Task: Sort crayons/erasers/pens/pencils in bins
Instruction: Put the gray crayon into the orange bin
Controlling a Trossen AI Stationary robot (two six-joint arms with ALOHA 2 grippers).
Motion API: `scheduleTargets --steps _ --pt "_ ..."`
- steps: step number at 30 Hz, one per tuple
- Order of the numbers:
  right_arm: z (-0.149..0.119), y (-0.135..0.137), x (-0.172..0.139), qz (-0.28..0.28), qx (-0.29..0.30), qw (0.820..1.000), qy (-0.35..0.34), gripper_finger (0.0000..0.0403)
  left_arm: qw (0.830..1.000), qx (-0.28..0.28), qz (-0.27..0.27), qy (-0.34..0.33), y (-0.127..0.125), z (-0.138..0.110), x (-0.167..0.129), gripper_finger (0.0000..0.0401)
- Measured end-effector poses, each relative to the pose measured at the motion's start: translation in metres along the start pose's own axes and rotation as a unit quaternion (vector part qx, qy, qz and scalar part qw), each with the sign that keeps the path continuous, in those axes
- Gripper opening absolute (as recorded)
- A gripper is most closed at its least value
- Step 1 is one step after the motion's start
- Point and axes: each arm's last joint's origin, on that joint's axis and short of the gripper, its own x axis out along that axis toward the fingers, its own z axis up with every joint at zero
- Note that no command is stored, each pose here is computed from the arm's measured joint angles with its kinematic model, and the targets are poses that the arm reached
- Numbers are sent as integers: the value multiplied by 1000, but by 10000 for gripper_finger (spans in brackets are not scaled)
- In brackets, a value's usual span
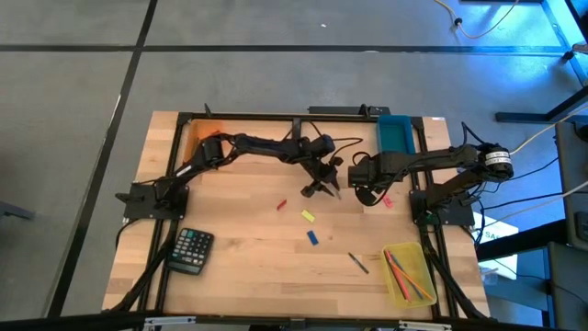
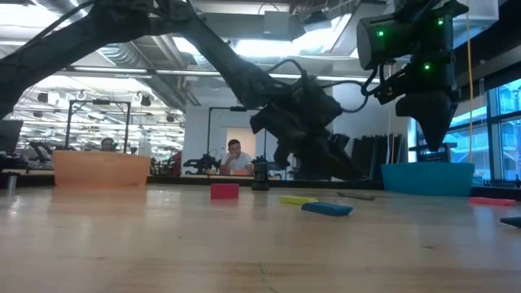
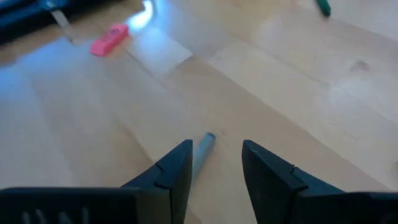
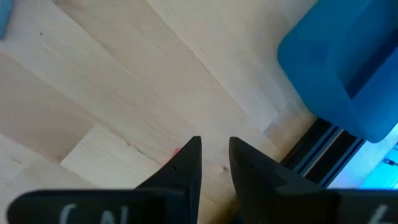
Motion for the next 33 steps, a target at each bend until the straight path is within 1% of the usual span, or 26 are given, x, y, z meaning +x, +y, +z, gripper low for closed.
scheduleTargets --steps 6,11,19,25,28,30,33 --pt "0 0 0 0 -8 1000 0 85 1000 -7 4 6 1 0 -2 131" --pt "0 0 0 -3 -10 1000 -2 85 999 -24 8 36 -2 -9 2 131" --pt "2 0 0 -15 -10 1000 -21 85 996 -41 22 80 -3 -12 0 131" --pt "2 1 0 -15 -11 999 -29 85 992 -64 -2 106 -11 -12 0 131" --pt "3 1 -1 -17 -11 999 -35 85 990 -91 7 105 -12 -9 3 131" --pt "3 1 -1 -25 -9 999 -43 85 986 -127 28 101 -10 -5 4 131" --pt "4 0 -1 -35 -8 998 -51 85 976 -190 52 93 -6 1 4 131"
